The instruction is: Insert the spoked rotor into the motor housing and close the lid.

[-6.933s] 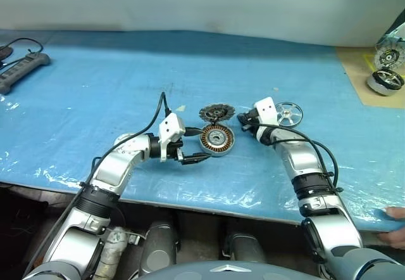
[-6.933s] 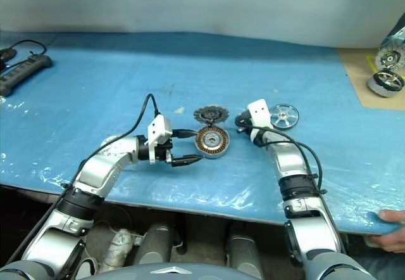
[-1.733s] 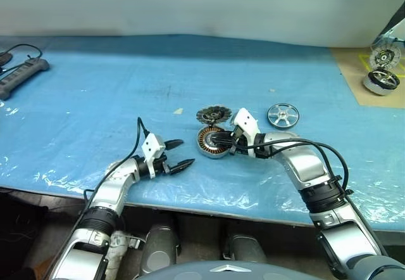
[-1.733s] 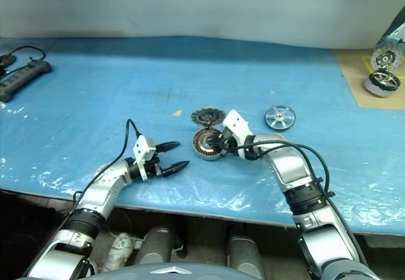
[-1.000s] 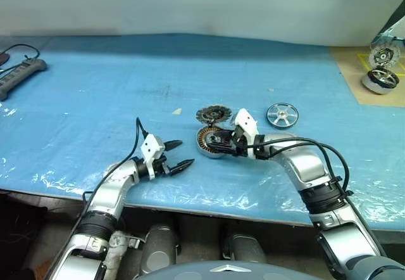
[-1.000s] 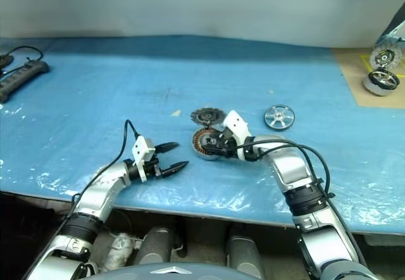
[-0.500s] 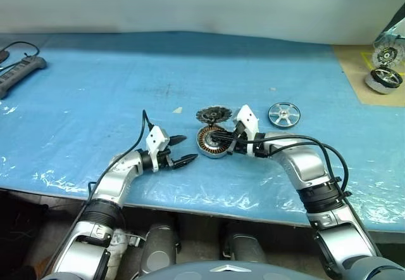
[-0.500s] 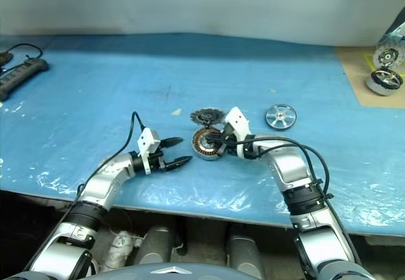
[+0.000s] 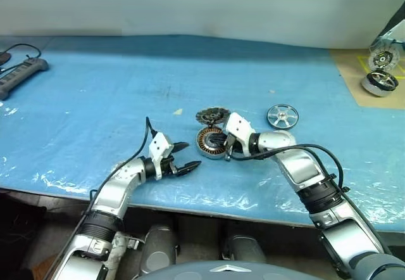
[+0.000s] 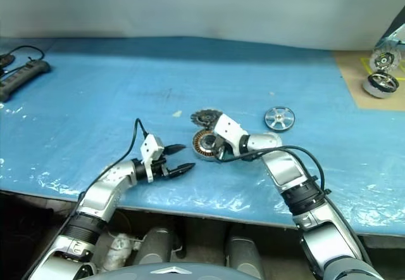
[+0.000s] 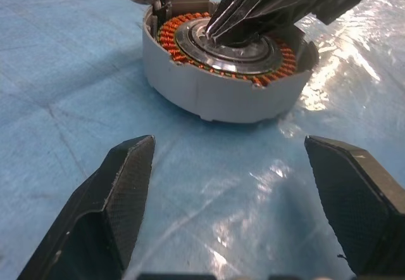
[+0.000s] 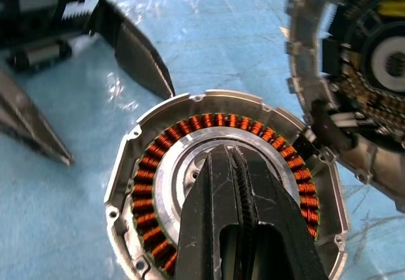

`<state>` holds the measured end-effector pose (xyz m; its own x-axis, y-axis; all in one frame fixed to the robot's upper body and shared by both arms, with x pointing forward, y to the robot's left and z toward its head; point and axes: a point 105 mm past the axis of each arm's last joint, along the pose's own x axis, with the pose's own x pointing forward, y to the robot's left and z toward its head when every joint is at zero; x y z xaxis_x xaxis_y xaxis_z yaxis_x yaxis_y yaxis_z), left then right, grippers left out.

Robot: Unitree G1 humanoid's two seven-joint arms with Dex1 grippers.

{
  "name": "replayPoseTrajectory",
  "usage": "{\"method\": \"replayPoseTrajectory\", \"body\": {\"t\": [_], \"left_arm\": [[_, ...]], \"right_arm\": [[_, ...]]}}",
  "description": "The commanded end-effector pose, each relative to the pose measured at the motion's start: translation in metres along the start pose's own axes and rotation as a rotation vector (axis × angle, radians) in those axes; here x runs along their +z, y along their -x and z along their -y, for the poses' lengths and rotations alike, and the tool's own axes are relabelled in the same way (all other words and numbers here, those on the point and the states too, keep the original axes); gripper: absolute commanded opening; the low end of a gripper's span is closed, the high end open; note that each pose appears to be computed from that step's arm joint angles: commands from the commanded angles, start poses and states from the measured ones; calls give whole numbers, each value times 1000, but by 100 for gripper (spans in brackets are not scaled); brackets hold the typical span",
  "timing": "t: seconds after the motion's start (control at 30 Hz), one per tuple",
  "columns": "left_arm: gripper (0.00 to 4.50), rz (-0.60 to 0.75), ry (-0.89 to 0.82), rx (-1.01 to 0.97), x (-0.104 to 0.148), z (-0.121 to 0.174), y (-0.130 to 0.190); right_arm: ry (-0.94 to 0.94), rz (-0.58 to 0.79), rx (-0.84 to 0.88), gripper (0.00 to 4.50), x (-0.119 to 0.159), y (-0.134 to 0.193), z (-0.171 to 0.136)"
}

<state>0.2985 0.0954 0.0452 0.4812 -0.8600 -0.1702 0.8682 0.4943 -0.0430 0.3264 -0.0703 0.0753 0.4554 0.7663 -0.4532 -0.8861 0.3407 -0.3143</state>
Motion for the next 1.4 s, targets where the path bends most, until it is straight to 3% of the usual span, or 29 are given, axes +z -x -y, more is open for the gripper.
{"method": "replayPoseTrajectory", "body": {"t": [0.03,0.13,0.27,0.53,0.77,0.9,1.03,1.27,1.4], "left_arm": [[405,-2,8,2,-3,-3,11],[405,-22,25,13,-23,-10,14],[405,-24,27,8,-31,-12,-2],[405,3,-4,1,-4,-24,-12],[405,36,-24,13,22,-7,-20],[405,44,-36,13,29,5,-19],[405,46,-38,12,34,6,-8],[405,43,-28,6,37,-1,0],[405,41,-25,3,36,4,-11]], "right_arm": [[-115,-172,70,3,-53,-3,-25],[-160,-94,37,3,-39,-2,-16],[-275,71,-4,3,-13,6,2],[-381,251,-43,3,25,36,25],[-276,75,-223,3,5,97,46],[-197,-66,-432,3,-10,133,76],[-160,-140,-482,91,-15,149,85],[-208,-223,-551,334,-26,152,102],[-263,-306,-671,334,-43,158,121]]}}
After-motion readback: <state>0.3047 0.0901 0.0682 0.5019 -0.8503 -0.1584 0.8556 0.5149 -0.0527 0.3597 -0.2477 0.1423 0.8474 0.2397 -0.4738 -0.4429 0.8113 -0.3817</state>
